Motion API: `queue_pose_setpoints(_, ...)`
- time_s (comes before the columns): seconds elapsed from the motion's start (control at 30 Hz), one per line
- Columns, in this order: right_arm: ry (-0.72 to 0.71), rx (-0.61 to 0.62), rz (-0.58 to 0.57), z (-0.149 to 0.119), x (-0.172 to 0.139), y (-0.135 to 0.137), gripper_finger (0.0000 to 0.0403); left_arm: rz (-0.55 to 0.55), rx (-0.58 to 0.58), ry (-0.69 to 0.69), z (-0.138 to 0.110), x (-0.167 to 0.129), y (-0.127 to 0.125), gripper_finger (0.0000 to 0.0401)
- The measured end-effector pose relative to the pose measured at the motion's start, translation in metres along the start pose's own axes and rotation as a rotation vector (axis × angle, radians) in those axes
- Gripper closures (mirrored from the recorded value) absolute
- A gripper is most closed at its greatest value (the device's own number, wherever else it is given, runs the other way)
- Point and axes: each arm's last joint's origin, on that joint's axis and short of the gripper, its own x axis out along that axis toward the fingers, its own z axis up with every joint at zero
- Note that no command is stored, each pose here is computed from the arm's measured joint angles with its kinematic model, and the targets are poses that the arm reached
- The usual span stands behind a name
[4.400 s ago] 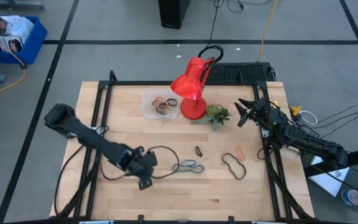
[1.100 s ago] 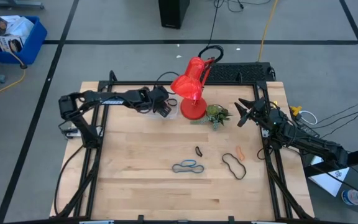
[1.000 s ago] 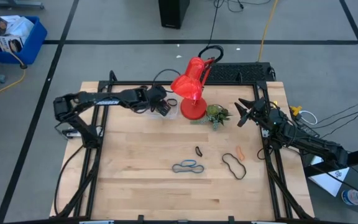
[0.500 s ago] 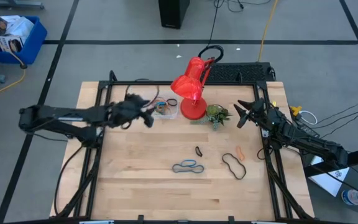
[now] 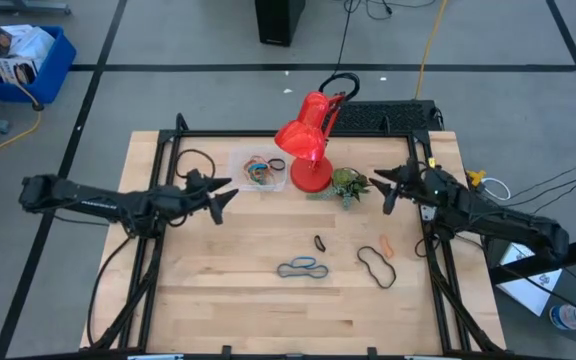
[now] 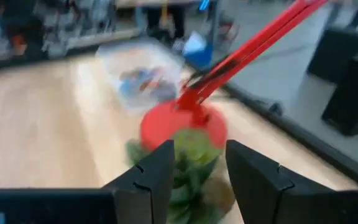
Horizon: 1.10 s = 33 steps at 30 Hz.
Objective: Pick and place rubber bands into bin
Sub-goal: Put the orange rubber band into the transparent bin
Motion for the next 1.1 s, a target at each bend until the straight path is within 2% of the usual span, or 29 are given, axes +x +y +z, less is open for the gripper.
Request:
queue_pose_setpoints(0.27, 0.202, -0.043, 0.114, 0.041, 0.008, 0.023, 0.0261, -0.013, -0.005, -0.066, 0.003, -0.008, 0.005, 0.0178)
queue_pose_setpoints(0.4, 0.324, -0.111, 0.175, 0.055, 0.016, 0.04, 0.0261, -0.019, -0.015, -0.085, 0.006, -0.011, 0.005, 0.0178)
queue_pose_setpoints(0.57, 0.586, -0.228, 0.24, 0.057, 0.021, 0.062, 0.0261, -0.053, -0.072, -0.074, 0.006, -0.011, 0.004, 0.0178)
queue_pose_setpoints(0.67, 0.784, -0.156, 0.186, 0.05, 0.02, 0.07, 0.0261, -0.08, -0.071, -0.058, 0.005, -0.01, 0.003, 0.0178)
queue_pose_setpoints(0.8, 1.037, 0.035, 0.004, 0.03, 0.015, 0.077, 0.0261, -0.099, -0.07, -0.051, 0.005, -0.01, 0.003, 0.0178)
queue_pose_setpoints(0.9, 1.2, 0.126, -0.098, 0.019, 0.01, 0.081, 0.0261, -0.105, -0.07, -0.05, 0.005, -0.01, 0.003, 0.0178)
queue_pose_setpoints(0.97, 1.253, 0.159, -0.143, 0.012, 0.007, 0.085, 0.0261, -0.104, -0.068, -0.047, 0.004, -0.01, 0.003, 0.0178)
queue_pose_setpoints(1.1, 1.262, 0.183, -0.173, 0.0, 0.007, 0.093, 0.0261, -0.104, -0.066, -0.045, 0.004, -0.01, 0.003, 0.0178)
